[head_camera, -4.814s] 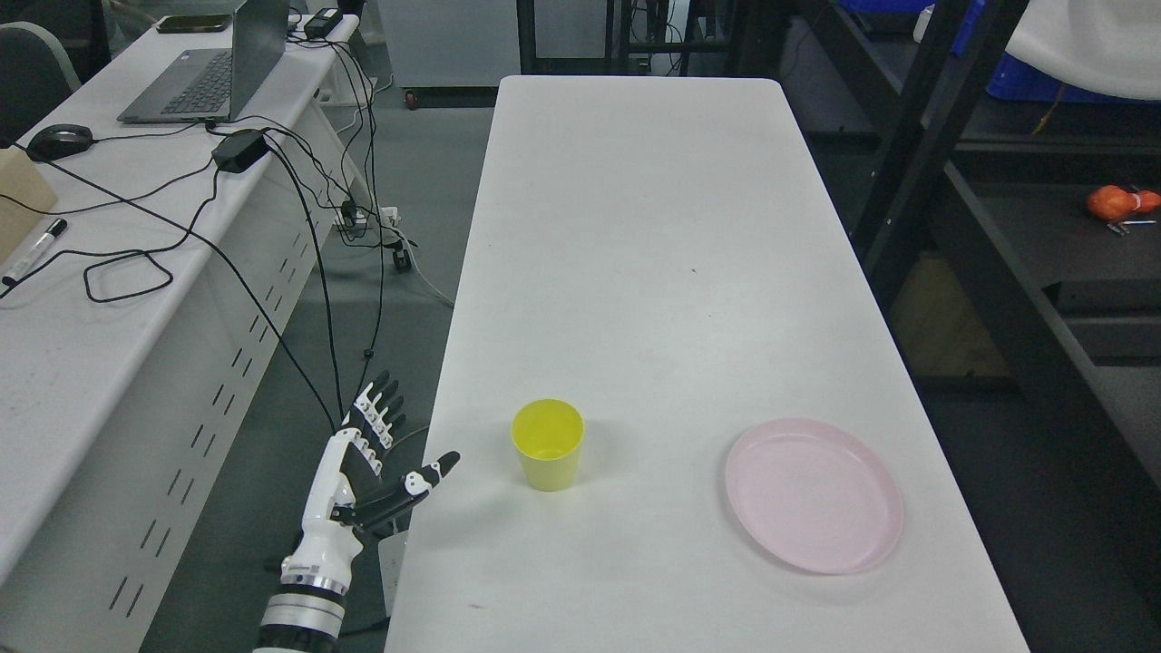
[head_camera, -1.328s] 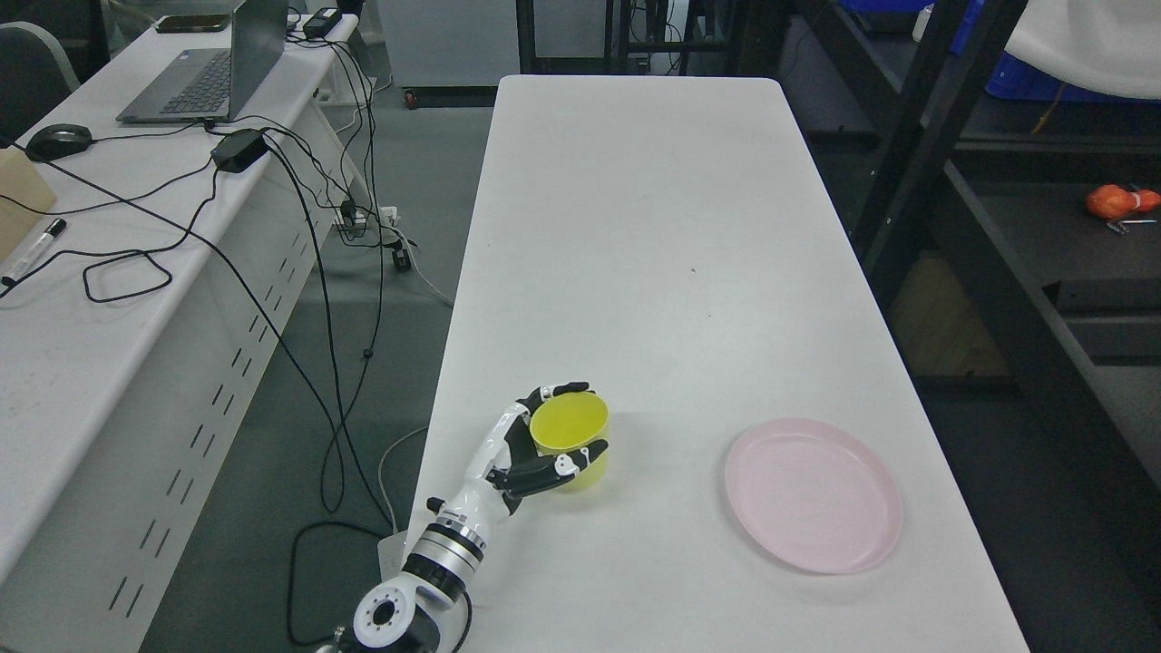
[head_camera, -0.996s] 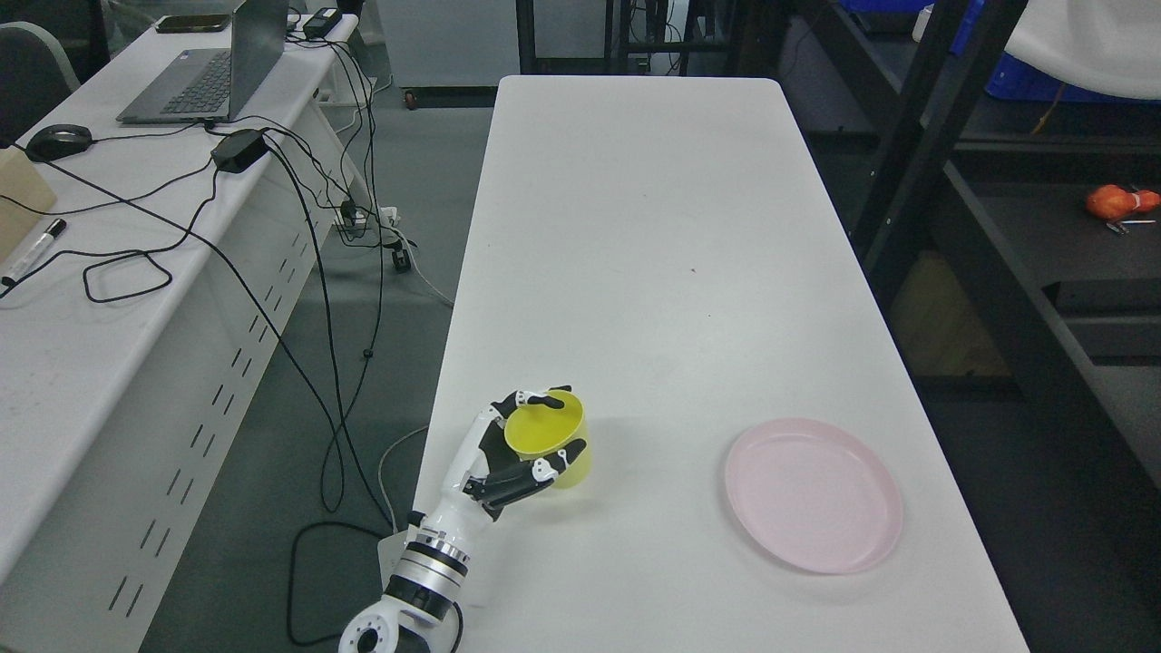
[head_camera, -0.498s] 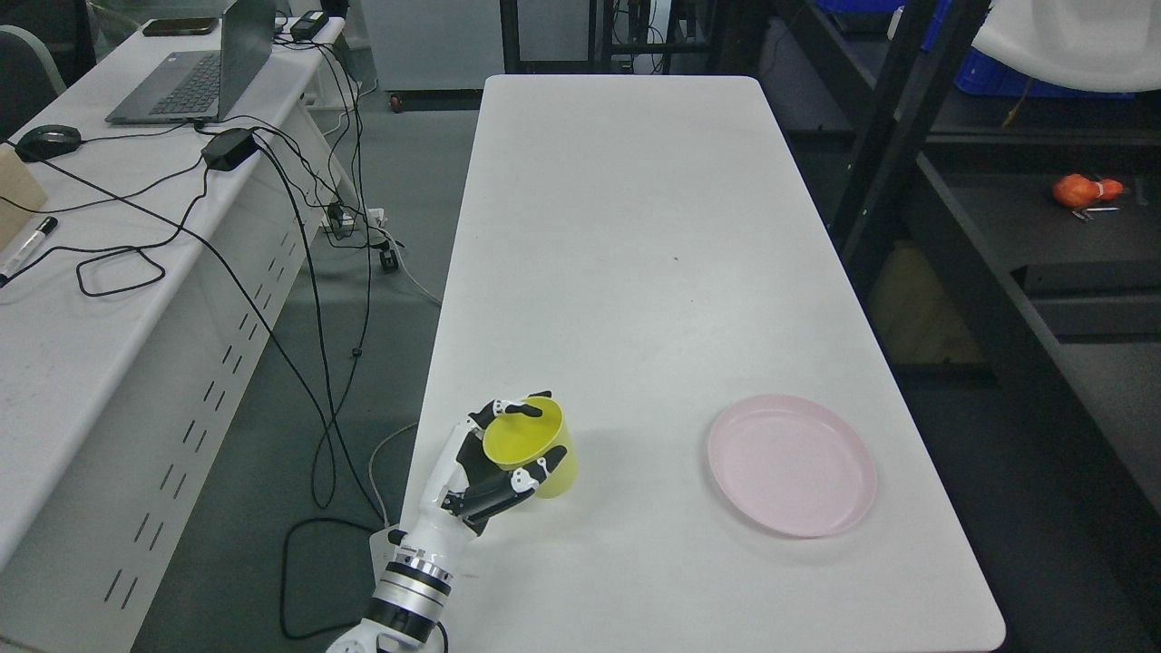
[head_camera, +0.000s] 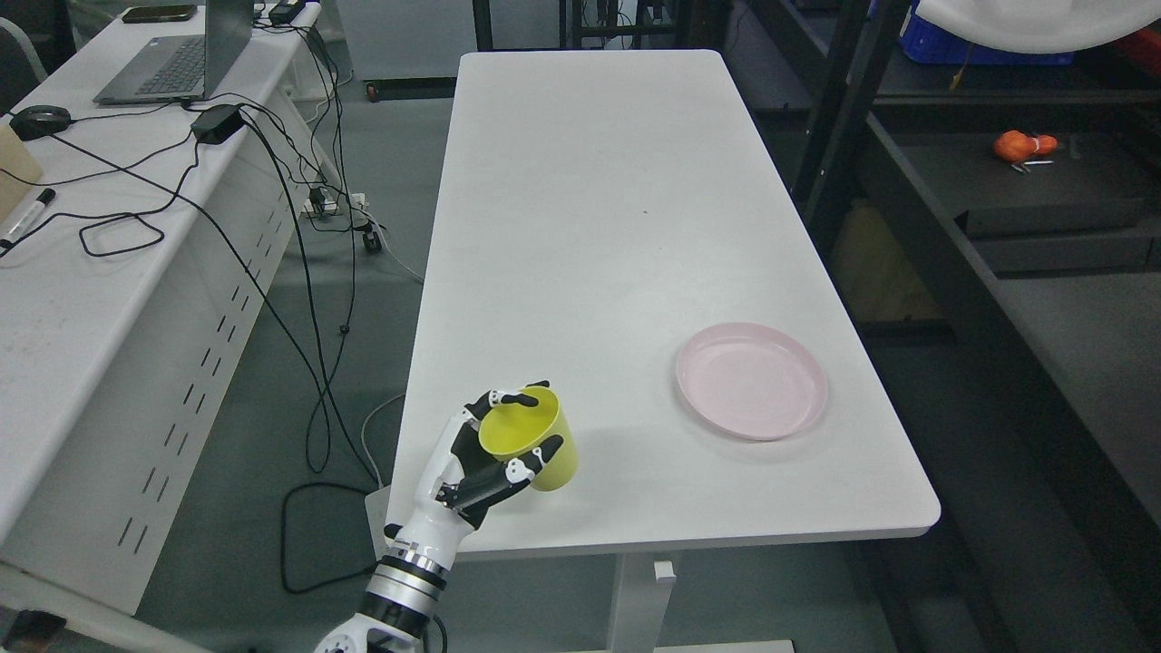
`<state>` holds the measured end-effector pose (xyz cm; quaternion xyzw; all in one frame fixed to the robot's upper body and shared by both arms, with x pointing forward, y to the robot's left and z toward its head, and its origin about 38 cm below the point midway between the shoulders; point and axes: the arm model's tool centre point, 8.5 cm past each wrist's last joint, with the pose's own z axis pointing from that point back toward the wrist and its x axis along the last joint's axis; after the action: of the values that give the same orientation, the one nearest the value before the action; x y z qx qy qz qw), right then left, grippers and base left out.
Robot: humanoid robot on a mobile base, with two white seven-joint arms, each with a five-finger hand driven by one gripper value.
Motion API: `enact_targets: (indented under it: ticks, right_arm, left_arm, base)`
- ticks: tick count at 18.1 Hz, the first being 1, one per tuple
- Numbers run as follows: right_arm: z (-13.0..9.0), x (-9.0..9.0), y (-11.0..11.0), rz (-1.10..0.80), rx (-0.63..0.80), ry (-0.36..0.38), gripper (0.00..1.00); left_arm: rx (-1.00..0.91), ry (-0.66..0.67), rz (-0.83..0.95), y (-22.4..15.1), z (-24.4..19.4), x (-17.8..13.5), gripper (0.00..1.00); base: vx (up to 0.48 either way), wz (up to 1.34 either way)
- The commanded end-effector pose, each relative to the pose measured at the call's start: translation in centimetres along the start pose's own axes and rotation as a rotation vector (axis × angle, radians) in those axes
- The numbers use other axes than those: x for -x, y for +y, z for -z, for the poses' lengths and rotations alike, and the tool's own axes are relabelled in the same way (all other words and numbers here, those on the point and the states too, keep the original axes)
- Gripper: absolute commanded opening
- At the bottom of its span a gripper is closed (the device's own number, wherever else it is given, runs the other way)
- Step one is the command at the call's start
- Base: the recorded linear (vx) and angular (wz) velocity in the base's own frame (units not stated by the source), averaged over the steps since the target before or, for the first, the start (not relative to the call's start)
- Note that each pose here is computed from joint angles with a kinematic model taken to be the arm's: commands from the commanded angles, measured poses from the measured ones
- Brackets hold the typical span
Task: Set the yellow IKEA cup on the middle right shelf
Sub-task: 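Lift the cup with the left hand and turn toward the shelves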
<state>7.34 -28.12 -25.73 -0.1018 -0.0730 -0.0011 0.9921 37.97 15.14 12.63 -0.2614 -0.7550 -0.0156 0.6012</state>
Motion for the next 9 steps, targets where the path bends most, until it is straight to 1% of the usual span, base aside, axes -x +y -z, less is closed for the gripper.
enact_targets:
  ticks: [1, 7, 9]
  right_arm:
    - [0.06, 0.91, -0.97, 0.003, 0.012, 0.015, 0.99]
    - [0.06, 0.91, -0.97, 0.003, 0.012, 0.015, 0.99]
    - [0.06, 0.91, -0.97, 0.003, 0.012, 0.015, 0.99]
  left_arm:
    - [0.054, -0.026, 0.005, -1.48, -0.06, -1.23, 0.00]
    - [0.058, -0.024, 0.002, -1.65, -0.09, -1.16, 0.00]
    - [0.079, -0.016, -0.003, -2.41, -0.01, -0.84, 0.00]
  base:
    - [-0.259, 0.03]
    - [-0.298, 0.00]
    - [-0.348, -0.09]
